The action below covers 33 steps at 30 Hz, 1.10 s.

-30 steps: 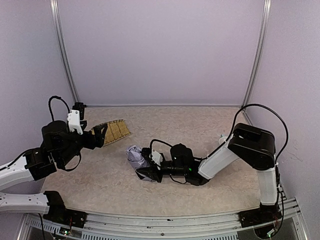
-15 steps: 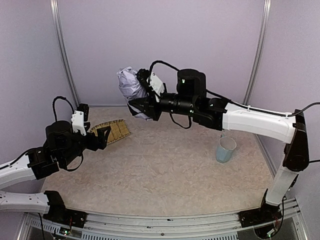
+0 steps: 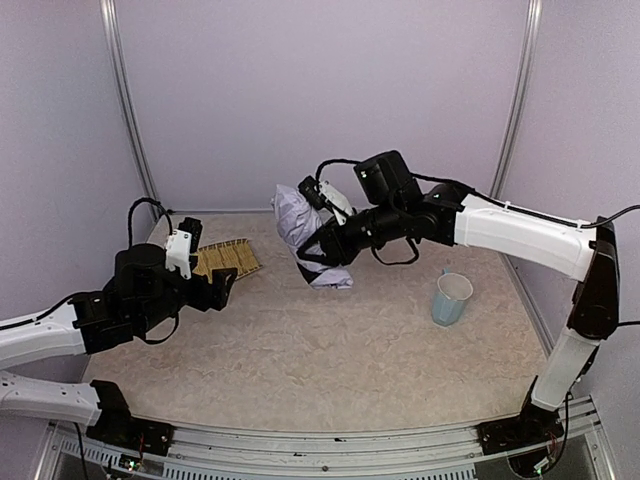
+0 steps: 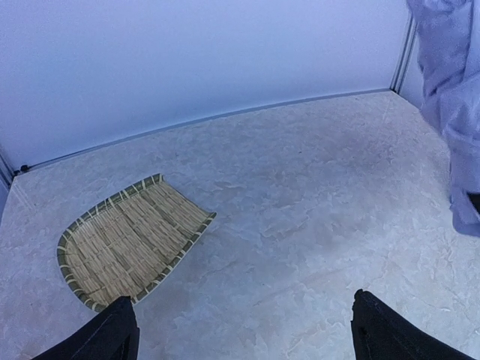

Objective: Put away the umbrella

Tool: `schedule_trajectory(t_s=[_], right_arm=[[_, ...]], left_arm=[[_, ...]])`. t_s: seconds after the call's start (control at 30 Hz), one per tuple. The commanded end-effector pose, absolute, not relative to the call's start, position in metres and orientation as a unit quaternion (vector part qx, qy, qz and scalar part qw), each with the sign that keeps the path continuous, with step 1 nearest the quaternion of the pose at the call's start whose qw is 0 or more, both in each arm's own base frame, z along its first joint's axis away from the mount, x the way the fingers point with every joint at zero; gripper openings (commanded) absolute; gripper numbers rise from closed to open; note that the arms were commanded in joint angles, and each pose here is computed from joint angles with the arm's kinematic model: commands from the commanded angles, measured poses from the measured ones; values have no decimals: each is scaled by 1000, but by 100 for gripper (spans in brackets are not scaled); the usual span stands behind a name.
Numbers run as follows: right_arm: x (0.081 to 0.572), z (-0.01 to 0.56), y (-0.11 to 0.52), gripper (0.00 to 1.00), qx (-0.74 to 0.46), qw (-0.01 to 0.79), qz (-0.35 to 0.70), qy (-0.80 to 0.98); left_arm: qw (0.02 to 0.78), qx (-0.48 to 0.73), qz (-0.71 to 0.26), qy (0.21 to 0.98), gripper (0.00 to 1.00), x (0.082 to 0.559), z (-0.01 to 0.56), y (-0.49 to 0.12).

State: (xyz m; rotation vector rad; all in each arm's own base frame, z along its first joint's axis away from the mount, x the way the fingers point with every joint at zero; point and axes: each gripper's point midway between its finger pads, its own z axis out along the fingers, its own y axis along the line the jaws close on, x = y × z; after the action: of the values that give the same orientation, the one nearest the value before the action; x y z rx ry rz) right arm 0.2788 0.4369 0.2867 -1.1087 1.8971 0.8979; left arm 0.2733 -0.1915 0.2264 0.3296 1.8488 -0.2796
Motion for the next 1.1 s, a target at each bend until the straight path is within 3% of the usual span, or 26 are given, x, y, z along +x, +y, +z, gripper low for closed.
schedule_trajectory(t_s=[0.0,0.27,0.47,0.53,0.63,0.7,0.77,0.9,1.07], right_arm=[[288,251,440,8,-354,329,368,794],[363,137,357,9,-297,306,-12,904],[371,94,315,12,-301,234,-175,908],[369,79,314,17,-308,210,-185,909],[362,54,317,36,-322,168,-190,912],[356,48,326,58,-333,155,-177,913],[350,50,337,98,-344,154,-160,912],[332,86,382,100,-382,180,-66,904],[291,181,440,100,-438,235,164,852]], left_arm=[[575,145,-150,791,95,276,229,-207],[551,161,-143,806,95,274,208,-214],[553,165,-132,806,95,274,207,-211],[554,167,-131,805,95,273,207,-211],[554,166,-128,805,95,273,208,-210],[554,166,-127,806,96,273,207,-209],[553,167,-127,806,96,273,207,-209],[552,169,-124,807,96,273,206,-210],[553,171,-124,806,96,274,208,-211]])
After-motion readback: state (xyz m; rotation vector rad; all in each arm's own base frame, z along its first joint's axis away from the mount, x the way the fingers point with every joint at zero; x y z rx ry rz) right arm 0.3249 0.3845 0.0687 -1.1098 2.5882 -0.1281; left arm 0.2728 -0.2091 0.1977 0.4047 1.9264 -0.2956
